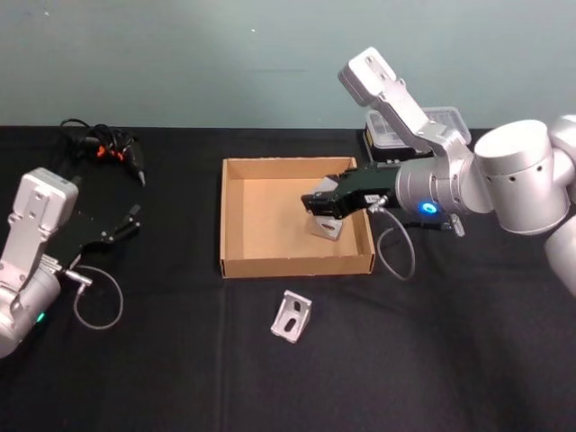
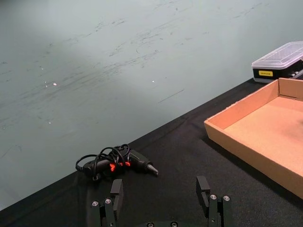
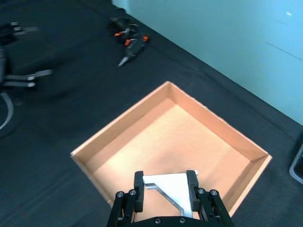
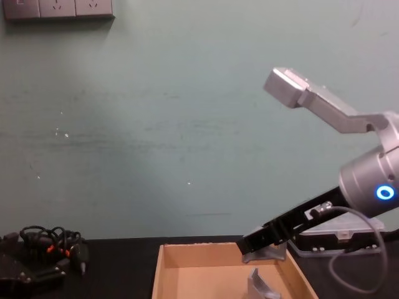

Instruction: Use one hand to pick up the angle iron from the table and place it into the box.

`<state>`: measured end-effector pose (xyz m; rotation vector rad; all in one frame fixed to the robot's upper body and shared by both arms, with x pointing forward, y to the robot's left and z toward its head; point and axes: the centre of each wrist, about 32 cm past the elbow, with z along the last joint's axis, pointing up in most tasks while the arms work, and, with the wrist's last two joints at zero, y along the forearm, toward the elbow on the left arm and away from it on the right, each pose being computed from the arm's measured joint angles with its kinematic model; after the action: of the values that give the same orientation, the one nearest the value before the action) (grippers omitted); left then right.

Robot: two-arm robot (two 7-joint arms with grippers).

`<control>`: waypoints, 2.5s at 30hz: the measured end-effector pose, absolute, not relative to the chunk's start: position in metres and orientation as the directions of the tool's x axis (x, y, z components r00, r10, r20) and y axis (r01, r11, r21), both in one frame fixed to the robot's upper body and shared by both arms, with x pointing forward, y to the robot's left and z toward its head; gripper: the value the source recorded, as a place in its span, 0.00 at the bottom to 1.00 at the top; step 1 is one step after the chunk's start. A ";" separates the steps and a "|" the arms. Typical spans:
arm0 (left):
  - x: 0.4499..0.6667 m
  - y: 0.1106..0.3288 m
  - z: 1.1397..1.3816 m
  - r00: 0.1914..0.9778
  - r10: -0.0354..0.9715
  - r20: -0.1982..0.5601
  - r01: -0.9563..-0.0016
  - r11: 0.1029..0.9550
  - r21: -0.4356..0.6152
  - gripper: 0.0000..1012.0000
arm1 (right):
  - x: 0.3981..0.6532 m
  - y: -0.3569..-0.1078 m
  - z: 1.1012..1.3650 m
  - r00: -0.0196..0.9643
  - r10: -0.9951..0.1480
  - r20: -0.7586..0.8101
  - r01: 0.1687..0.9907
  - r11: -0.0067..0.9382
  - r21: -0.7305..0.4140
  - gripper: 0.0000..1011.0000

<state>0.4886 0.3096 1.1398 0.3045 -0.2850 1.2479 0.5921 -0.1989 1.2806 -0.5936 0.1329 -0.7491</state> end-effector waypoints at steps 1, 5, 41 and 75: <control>0.489 0.310 1.140 0.292 0.880 0.374 -0.955 0.287 0.070 1.00 | 0.594 -0.199 1.279 0.726 -0.681 0.090 0.606 0.574 -0.550 0.53; 0.489 0.310 1.140 0.292 0.880 0.374 -0.955 0.287 0.070 1.00 | 0.601 -0.199 1.269 0.693 -0.717 0.073 0.631 0.555 -0.543 0.53; 0.489 0.310 1.140 0.292 0.880 0.374 -0.955 0.287 0.070 1.00 | 0.638 -0.190 1.233 0.589 -0.808 0.036 0.692 0.480 -0.539 0.53; 0.489 0.310 1.140 0.292 0.880 0.374 -0.955 0.287 0.070 1.00 | 0.637 -0.190 1.233 0.590 -0.807 0.034 0.690 0.482 -0.539 0.99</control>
<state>0.4886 0.3097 1.1398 0.3045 -0.2850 1.2480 0.6372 -0.1899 1.2334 -0.5429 0.2369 -0.9226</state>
